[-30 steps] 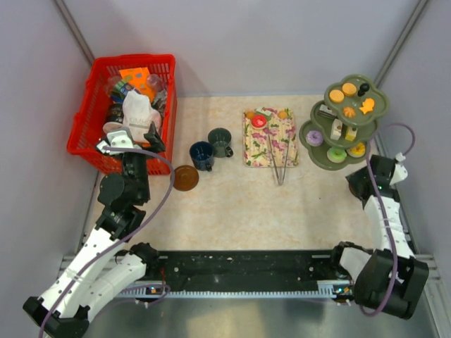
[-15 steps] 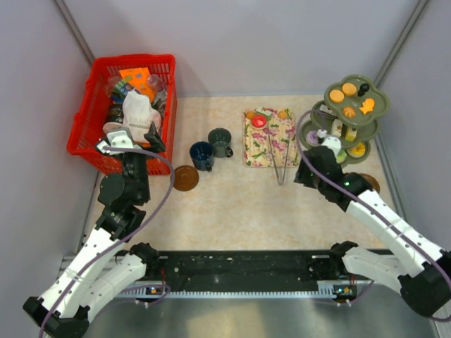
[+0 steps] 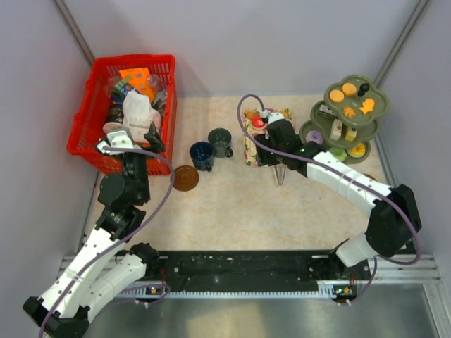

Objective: Serve the afternoon tea
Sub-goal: Pick up the cup at the center of the board.

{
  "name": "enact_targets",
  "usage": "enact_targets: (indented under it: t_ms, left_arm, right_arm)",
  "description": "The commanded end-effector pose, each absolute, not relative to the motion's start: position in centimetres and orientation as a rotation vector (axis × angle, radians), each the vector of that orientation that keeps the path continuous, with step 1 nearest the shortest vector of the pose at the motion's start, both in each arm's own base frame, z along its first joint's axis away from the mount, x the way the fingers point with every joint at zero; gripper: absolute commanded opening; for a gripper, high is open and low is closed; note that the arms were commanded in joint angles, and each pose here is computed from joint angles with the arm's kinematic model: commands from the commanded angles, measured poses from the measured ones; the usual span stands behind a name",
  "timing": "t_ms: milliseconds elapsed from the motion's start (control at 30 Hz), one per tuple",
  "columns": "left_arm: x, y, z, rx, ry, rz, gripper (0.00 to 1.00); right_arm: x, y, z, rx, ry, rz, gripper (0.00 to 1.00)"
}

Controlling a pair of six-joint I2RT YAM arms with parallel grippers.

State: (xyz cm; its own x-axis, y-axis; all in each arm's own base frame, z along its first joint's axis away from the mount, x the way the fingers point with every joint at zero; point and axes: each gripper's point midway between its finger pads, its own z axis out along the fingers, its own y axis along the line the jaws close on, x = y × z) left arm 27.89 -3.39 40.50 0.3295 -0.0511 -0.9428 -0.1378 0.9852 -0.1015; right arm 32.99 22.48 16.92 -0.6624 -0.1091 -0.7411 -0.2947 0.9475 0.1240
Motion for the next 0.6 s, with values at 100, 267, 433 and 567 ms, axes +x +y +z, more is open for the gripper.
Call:
enact_targets:
  t_ms: [100,267,433,567]
  left_arm:
    - [27.4,-2.9,41.5,-0.198,1.186,0.054,0.92]
    - [27.4,-2.8,41.4,-0.198,1.186,0.067,0.92]
    - [27.7,-2.9,41.1,-0.194,1.192,0.079,0.92]
    - [27.8,-2.9,40.9,-0.19,1.196,0.09,0.92]
  right_arm:
    - [36.8,29.4,18.1,-0.506,2.136,0.445,0.54]
    - [38.5,32.2,15.0,-0.595,2.159,0.411,0.53]
    - [40.4,33.8,12.4,-0.628,2.166,0.36,0.48]
    - [41.4,34.7,10.9,-0.64,2.163,0.336,0.45]
